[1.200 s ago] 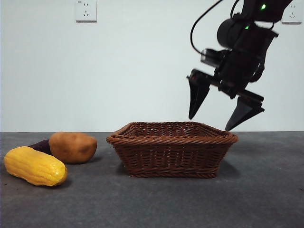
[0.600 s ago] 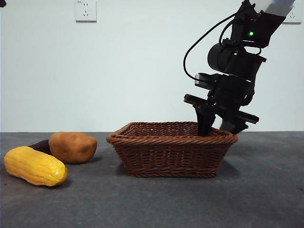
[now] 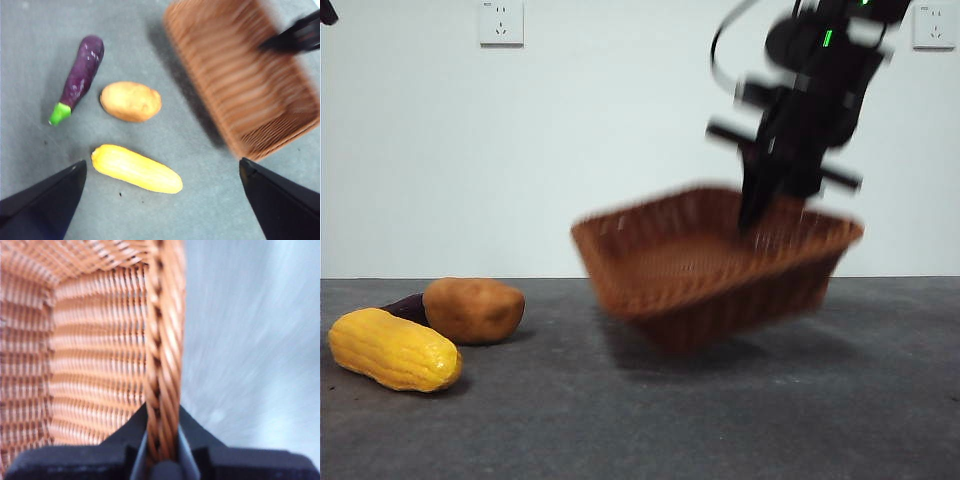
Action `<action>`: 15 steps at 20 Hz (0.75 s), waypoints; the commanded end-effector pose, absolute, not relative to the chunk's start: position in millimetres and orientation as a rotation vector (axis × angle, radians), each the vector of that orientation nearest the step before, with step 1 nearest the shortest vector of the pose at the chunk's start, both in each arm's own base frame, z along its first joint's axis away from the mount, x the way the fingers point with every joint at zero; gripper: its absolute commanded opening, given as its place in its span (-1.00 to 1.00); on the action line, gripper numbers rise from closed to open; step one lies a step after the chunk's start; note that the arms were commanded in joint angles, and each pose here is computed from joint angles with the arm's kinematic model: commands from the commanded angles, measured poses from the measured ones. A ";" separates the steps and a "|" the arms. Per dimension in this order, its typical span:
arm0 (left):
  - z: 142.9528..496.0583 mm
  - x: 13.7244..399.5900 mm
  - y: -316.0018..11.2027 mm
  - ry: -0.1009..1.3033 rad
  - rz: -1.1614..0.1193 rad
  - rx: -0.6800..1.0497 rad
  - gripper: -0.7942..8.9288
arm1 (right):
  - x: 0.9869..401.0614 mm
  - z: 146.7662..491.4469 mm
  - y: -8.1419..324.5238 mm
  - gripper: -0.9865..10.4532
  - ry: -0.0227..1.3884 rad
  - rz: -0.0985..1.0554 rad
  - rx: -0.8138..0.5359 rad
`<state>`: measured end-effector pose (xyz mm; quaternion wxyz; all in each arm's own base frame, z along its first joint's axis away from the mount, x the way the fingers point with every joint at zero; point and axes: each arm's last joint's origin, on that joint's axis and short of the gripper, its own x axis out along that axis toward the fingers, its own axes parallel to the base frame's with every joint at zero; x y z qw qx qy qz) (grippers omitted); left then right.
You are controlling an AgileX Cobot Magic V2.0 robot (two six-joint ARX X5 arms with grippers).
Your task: Help me put the vegetables on the table into the basket
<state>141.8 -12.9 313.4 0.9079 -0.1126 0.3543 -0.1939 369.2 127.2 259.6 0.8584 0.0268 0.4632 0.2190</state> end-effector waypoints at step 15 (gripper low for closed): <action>228.6 238.4 -62.6 1.174 -0.104 -0.479 0.38 | 240.5 416.2 85.6 -0.84 0.541 0.571 -0.069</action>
